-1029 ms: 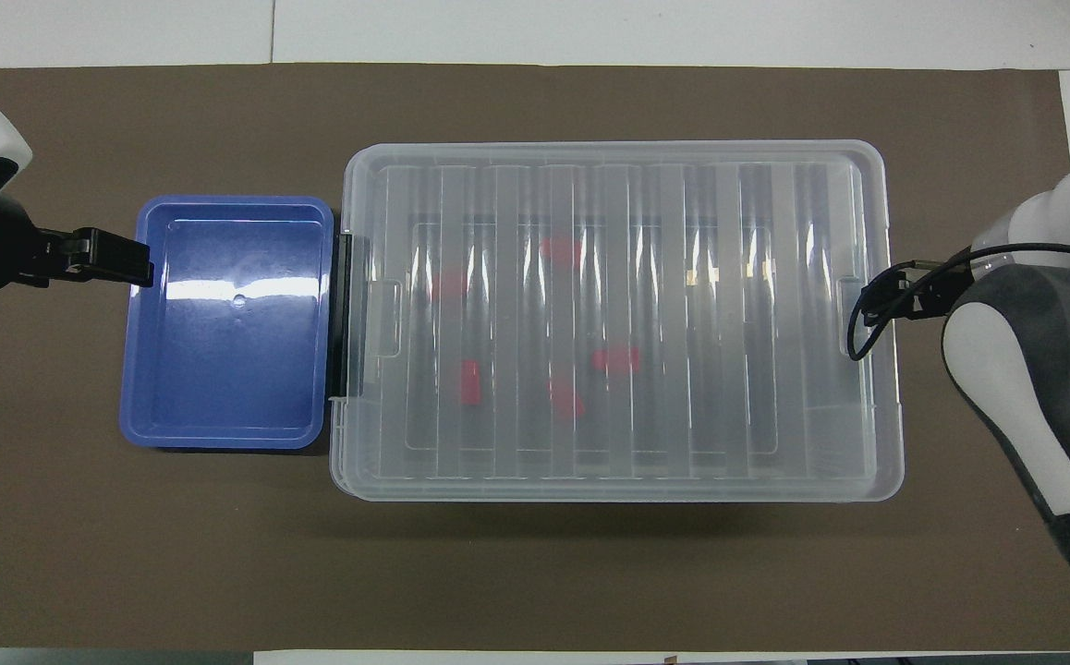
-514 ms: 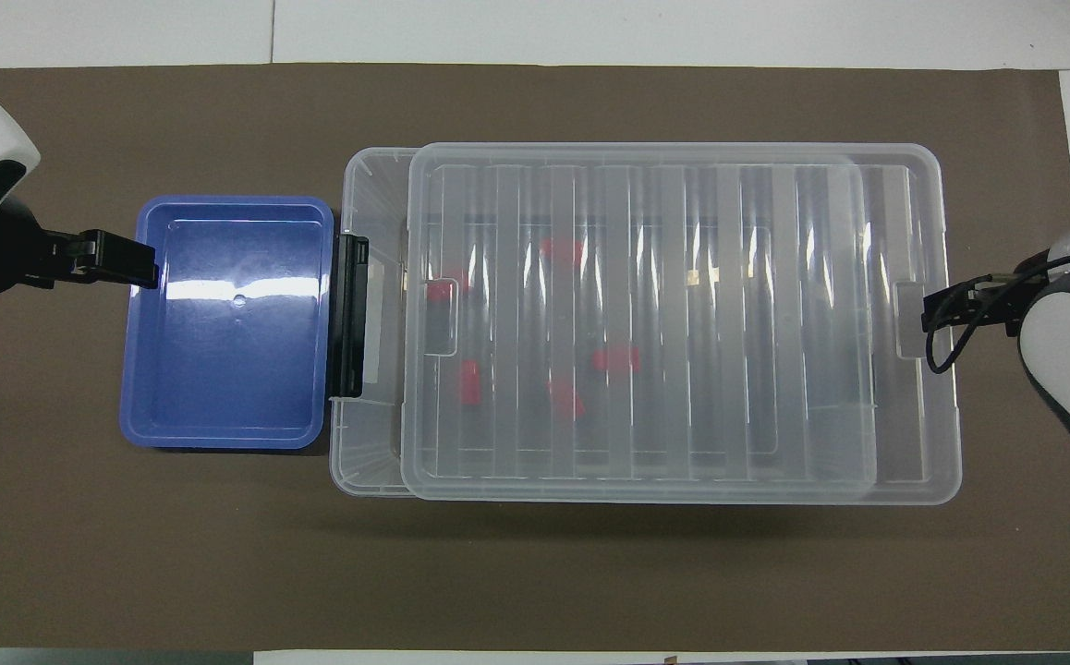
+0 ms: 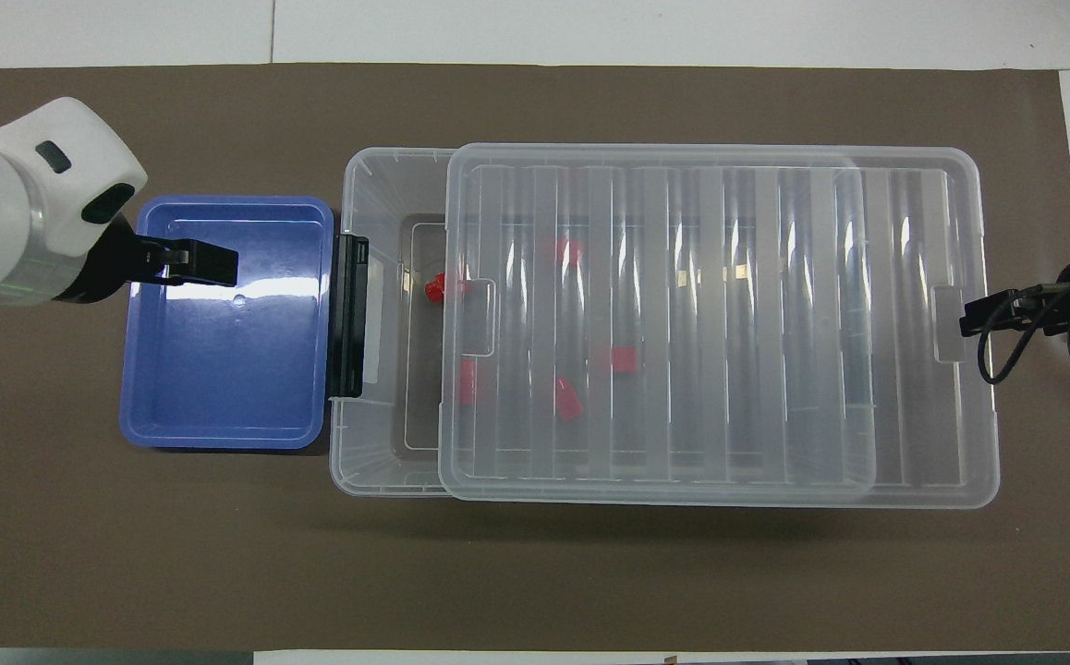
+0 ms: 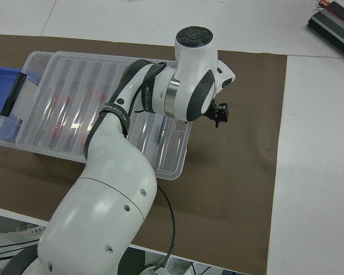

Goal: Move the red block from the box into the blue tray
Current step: 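Reach the left gripper into the box and grasp a red block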

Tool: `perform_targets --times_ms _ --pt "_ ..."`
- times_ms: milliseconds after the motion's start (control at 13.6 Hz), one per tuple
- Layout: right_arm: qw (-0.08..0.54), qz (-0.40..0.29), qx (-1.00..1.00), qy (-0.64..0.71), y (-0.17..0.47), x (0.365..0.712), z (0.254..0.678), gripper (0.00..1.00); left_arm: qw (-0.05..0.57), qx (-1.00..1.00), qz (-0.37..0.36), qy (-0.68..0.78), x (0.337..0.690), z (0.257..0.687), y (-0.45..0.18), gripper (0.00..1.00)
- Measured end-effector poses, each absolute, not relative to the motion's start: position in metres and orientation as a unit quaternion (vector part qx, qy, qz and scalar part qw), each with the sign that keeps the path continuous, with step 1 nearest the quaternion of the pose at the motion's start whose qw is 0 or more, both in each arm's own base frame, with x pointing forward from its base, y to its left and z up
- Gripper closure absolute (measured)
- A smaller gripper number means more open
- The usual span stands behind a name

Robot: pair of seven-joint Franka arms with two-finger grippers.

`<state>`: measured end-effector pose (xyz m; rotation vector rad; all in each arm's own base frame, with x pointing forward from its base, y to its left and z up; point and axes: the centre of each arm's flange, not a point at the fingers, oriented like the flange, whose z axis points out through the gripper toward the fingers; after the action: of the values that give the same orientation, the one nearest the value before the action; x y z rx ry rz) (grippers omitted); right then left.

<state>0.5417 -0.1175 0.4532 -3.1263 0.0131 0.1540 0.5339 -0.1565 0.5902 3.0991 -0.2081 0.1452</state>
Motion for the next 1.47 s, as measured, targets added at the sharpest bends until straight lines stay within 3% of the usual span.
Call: perform_targets --times_ms 882,1469 --pt "0.005 0.030 -0.999 -0.042 -0.178 0.529 0.455 0.00 0.035 0.996 0.055 -0.056 0.485 0.503 -0.284 0.07" --pt "0.002 0.021 -0.998 -0.061 -0.208 0.521 0.455 0.00 0.045 0.998 0.036 -0.012 0.469 0.419 -0.339 0.12"
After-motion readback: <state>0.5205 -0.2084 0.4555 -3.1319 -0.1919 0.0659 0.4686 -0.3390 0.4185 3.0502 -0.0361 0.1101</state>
